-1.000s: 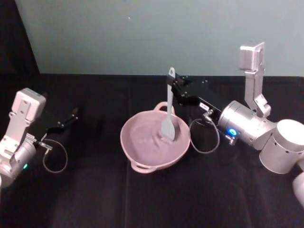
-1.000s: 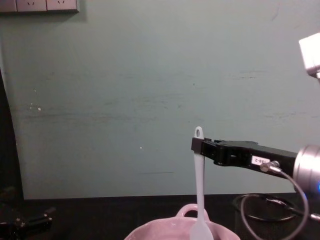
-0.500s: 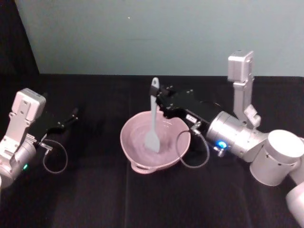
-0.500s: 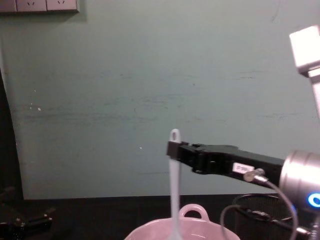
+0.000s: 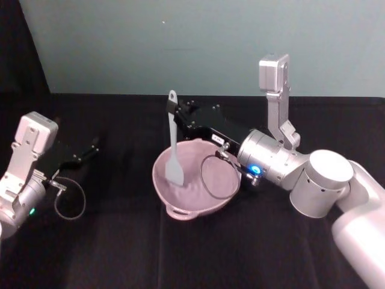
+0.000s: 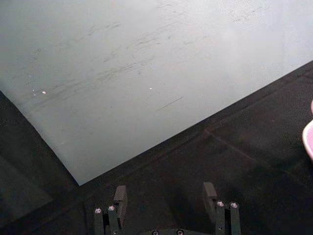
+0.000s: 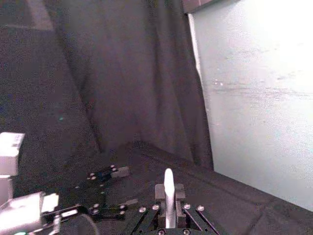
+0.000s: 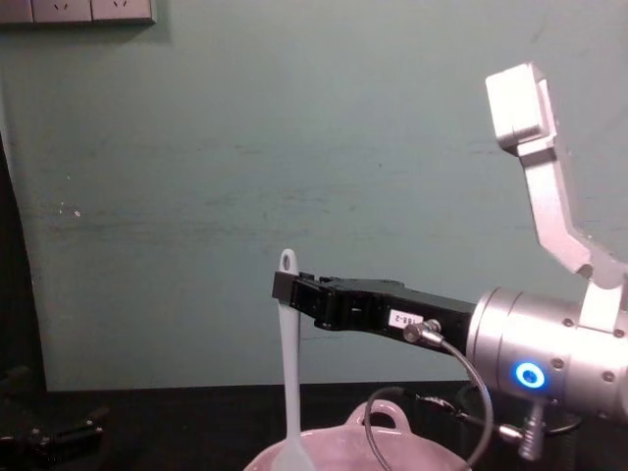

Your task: Use the one hand to pick up the spoon and stir the clear water in the bowl.

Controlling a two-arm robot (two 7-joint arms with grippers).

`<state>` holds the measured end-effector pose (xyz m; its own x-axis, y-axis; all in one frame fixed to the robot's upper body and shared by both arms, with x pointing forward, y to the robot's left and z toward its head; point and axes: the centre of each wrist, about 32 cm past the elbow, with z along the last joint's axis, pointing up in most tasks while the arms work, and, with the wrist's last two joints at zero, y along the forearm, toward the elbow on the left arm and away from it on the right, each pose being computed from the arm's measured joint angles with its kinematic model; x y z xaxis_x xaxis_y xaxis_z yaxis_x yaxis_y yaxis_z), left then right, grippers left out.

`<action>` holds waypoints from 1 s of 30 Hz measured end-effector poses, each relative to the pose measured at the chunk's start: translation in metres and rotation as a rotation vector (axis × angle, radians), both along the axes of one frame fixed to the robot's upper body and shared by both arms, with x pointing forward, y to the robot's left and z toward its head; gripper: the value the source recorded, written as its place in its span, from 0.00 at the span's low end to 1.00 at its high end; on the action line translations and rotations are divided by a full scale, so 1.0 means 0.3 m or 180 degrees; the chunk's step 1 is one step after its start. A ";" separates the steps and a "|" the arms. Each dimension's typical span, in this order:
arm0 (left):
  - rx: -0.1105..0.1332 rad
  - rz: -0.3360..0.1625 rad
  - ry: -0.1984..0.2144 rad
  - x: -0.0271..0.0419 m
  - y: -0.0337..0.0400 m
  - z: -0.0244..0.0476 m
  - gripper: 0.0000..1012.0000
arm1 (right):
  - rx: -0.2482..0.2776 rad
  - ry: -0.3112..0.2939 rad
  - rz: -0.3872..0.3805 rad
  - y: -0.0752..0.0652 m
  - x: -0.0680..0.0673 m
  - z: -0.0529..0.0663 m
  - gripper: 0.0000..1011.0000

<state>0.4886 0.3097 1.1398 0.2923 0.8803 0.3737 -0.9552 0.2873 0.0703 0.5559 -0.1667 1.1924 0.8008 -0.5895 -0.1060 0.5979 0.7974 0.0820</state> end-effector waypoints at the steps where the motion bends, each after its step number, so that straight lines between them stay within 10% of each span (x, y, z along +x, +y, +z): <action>1: 0.0000 0.0000 0.0000 0.000 0.000 0.000 1.00 | 0.0003 0.0000 -0.0018 0.001 0.014 0.000 0.11; 14: 0.0000 0.0000 0.0000 0.000 0.000 0.000 1.00 | -0.0026 0.0014 -0.0268 -0.071 0.073 0.012 0.11; 30: 0.0000 0.0000 0.0000 0.000 0.000 0.000 1.00 | -0.0135 0.0030 -0.0388 -0.157 -0.046 0.029 0.11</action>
<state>0.4886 0.3097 1.1398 0.2922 0.8803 0.3737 -0.9553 0.2873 0.0703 0.5420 -0.2137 1.2010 0.7221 -0.6864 -0.0862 0.6911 0.7215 0.0437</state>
